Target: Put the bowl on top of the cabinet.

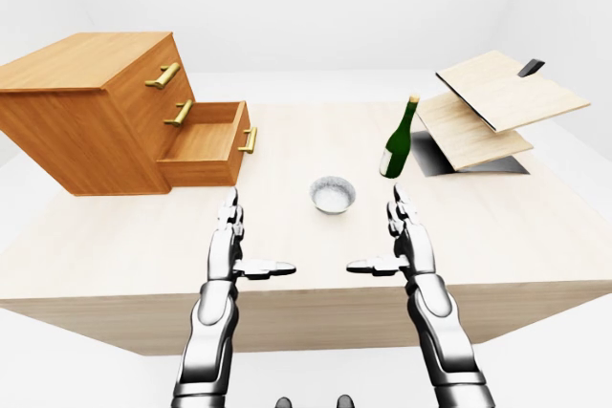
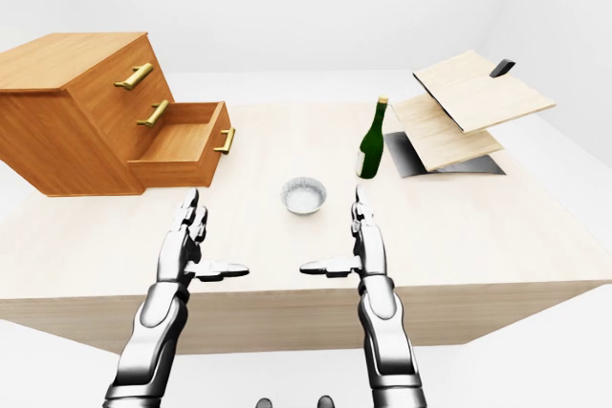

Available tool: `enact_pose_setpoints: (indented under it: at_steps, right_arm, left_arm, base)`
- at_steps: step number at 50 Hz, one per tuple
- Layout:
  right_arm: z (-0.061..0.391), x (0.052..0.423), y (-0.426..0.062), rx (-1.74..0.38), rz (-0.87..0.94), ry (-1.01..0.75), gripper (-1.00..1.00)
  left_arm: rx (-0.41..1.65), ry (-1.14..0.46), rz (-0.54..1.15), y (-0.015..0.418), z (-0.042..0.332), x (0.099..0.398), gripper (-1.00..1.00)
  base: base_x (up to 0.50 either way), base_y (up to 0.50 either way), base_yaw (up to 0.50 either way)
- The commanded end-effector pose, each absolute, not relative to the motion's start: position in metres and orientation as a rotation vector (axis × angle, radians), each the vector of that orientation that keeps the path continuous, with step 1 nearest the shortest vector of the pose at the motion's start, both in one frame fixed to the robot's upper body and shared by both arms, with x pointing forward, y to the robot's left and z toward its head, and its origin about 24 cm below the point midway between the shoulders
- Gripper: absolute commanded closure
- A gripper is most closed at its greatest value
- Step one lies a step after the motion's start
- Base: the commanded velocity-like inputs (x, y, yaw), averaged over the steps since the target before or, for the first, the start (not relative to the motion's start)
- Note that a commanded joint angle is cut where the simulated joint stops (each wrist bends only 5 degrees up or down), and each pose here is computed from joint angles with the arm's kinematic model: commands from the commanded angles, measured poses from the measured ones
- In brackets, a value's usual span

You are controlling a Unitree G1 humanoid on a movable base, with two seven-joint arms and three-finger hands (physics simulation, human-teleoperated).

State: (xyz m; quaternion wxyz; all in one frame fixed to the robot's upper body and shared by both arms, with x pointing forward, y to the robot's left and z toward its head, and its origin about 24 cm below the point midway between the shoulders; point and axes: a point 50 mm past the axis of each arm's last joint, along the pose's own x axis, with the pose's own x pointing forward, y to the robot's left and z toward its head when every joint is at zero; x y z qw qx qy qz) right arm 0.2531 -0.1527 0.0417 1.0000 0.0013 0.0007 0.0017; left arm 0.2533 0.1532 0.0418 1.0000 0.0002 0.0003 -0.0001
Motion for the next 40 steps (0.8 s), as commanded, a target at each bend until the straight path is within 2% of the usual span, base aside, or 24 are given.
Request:
enact_pose_setpoints:
  at_steps: [1,21,40]
  right_arm:
    - [0.043,0.252,-0.159,0.010,0.008,0.004,-1.00]
    - [0.052,0.252,-0.161,-0.001,0.004,-0.018,-1.00]
    - [0.059,0.252,-0.164,0.013,-0.004,-0.026,-1.00]
  left_arm:
    - [0.000,0.001,-0.002,0.160,0.044,0.252,-1.00]
    - [0.017,-0.057,-0.006,0.159,0.066,0.245,-1.00]
    - [0.093,-0.389,0.030,0.173,0.143,0.211,-1.00]
  base:
    - [0.00,0.00,0.00]
    - [0.00,0.00,0.00]
    - [0.00,0.00,0.00]
